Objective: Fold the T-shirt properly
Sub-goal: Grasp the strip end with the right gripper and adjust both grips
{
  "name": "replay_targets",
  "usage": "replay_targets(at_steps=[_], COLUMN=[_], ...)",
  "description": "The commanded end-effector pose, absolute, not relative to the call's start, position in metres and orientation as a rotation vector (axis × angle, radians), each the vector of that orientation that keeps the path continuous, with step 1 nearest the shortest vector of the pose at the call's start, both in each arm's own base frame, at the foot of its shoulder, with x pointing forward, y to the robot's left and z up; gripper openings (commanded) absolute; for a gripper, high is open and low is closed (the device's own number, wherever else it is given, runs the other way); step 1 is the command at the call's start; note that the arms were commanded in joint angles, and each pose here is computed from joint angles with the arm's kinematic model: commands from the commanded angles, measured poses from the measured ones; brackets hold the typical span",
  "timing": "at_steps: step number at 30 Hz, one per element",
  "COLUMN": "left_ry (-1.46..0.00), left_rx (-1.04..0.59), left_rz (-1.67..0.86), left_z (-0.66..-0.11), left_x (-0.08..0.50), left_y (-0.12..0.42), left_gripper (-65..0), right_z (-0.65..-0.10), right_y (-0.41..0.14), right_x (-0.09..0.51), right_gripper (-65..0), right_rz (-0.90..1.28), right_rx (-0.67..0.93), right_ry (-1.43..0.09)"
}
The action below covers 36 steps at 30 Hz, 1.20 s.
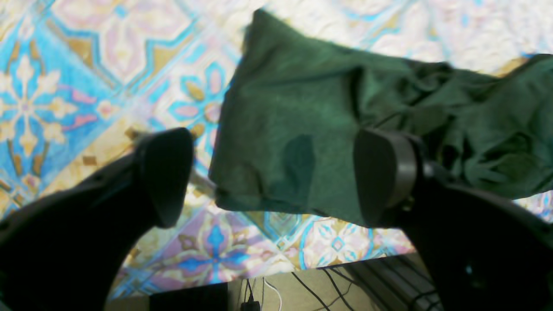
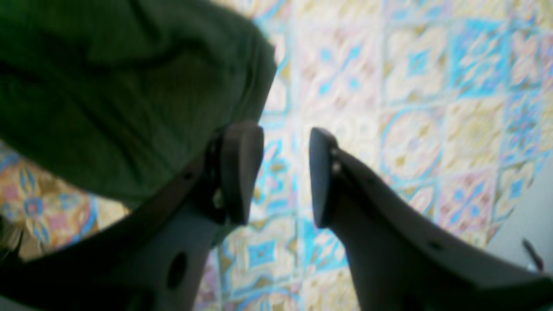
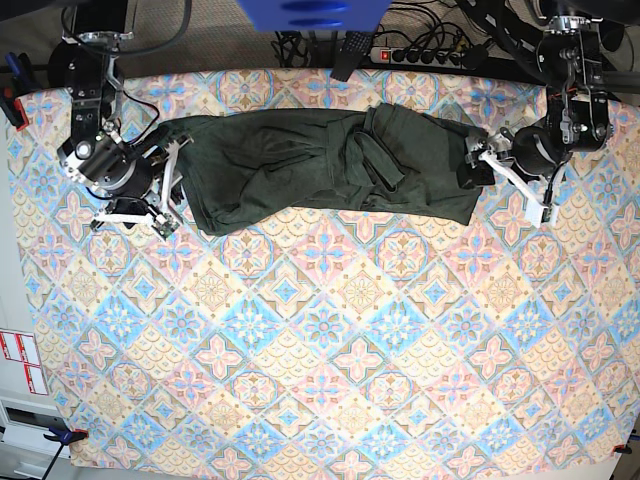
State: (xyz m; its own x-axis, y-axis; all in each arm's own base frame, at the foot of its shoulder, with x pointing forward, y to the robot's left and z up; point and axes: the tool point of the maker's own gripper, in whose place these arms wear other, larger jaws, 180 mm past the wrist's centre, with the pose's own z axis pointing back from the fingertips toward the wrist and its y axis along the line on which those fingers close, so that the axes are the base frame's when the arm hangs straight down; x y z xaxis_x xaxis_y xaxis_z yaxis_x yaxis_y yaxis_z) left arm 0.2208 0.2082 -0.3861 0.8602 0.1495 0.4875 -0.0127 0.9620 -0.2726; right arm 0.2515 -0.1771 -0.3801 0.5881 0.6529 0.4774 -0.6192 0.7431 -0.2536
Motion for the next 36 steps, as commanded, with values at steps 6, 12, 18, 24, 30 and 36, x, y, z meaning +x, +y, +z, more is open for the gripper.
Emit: replay_targets(at_steps=[6,12,18,24,30,36], left_ry=[-0.515,-0.377,-0.422,-0.445,-0.456,-0.424], left_rx=[-0.236,-0.123,-0.095,-0.069,-0.050,-0.059], left_rz=[0.006,-0.083,-0.052,-0.029,0.112,0.142], left_z=[-0.391,-0.439,-0.456,-0.455,-0.453,-0.461], left_x=[0.221,0.213,0.221,0.223,0.209,0.189], left_y=[0.201,0.203,0.214,0.226,0.252,0.251], left_gripper=[-6.2,-23.4,-48.3,-47.0,-47.0,-47.0], right_z=[-0.398,-0.416,-0.416,-0.417,-0.418,-0.439], right_y=[-0.168,-0.174,-0.173,-0.174,-0.168,-0.152], right_x=[0.246,0.238,0.238,0.236,0.236,0.221], right_gripper=[-36.0,-34.3,-34.3,-34.3,-34.0,-34.0], right_rz=[0.764,0.740,0.743,0.744,0.729,0.619], right_rx=[-0.017,0.004,0.004,0.003,0.044,0.239], right_ry=[-0.538,-0.484,-0.487,-0.476,-0.485,-0.455])
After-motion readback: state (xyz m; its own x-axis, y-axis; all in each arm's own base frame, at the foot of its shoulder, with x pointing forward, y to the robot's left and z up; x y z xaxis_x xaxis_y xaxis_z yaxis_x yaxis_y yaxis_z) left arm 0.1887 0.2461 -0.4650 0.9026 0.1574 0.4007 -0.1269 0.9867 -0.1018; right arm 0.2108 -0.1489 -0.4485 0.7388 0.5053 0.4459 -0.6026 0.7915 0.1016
